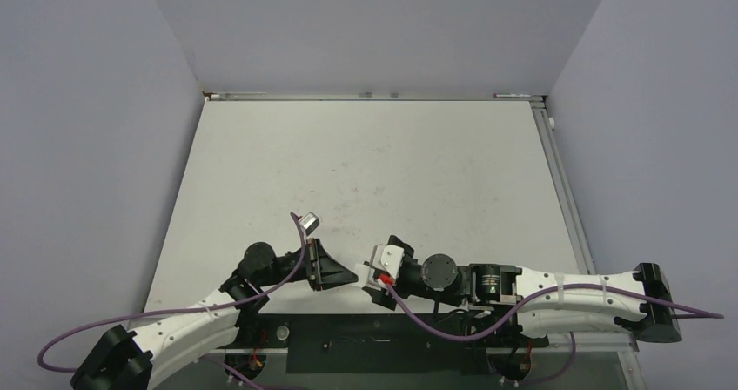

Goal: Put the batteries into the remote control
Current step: Pick up the battery cover at the center of the board.

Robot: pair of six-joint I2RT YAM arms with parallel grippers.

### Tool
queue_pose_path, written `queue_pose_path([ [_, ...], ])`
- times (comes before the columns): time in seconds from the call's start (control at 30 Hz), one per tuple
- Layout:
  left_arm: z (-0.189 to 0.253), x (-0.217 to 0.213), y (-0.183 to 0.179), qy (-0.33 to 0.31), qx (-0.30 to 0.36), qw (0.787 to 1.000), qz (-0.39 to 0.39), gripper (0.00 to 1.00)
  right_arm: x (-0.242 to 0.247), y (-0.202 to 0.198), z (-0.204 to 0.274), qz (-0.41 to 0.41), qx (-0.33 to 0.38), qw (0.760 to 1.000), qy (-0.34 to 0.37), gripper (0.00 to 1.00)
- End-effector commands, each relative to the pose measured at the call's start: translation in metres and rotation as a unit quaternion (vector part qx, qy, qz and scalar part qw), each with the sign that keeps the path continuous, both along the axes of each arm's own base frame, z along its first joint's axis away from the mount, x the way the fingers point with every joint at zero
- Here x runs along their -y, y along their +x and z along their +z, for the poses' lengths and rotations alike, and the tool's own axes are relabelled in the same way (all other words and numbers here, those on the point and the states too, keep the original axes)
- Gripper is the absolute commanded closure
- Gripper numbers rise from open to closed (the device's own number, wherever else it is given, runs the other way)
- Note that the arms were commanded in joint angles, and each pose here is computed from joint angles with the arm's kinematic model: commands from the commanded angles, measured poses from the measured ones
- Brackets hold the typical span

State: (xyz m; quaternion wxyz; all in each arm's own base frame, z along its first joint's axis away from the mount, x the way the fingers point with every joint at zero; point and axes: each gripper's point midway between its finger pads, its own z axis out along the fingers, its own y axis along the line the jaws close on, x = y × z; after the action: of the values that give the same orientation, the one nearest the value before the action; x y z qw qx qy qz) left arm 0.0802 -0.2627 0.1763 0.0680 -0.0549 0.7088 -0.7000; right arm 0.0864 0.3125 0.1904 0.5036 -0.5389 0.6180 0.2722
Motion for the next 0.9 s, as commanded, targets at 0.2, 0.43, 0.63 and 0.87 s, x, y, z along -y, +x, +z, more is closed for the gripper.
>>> queue_pose_path([
  [0.2,0.024,-0.001,-0.003,-0.038,0.031,0.999,-0.005,1.00,-0.016,-0.009,0.006,0.026,0.004,0.999,0.024,0.30],
  [0.43,0.027,0.000,-0.003,-0.040,0.033,0.999,-0.008,1.00,-0.016,-0.006,0.000,0.017,0.005,1.000,0.016,0.30],
  [0.63,0.031,0.000,-0.003,-0.044,0.035,0.998,-0.010,1.00,-0.019,-0.008,-0.002,0.022,0.002,1.000,0.014,0.35],
  [0.87,0.029,0.000,-0.004,-0.044,0.033,0.998,-0.009,1.00,-0.021,-0.008,0.002,0.025,0.005,0.999,0.026,0.45],
])
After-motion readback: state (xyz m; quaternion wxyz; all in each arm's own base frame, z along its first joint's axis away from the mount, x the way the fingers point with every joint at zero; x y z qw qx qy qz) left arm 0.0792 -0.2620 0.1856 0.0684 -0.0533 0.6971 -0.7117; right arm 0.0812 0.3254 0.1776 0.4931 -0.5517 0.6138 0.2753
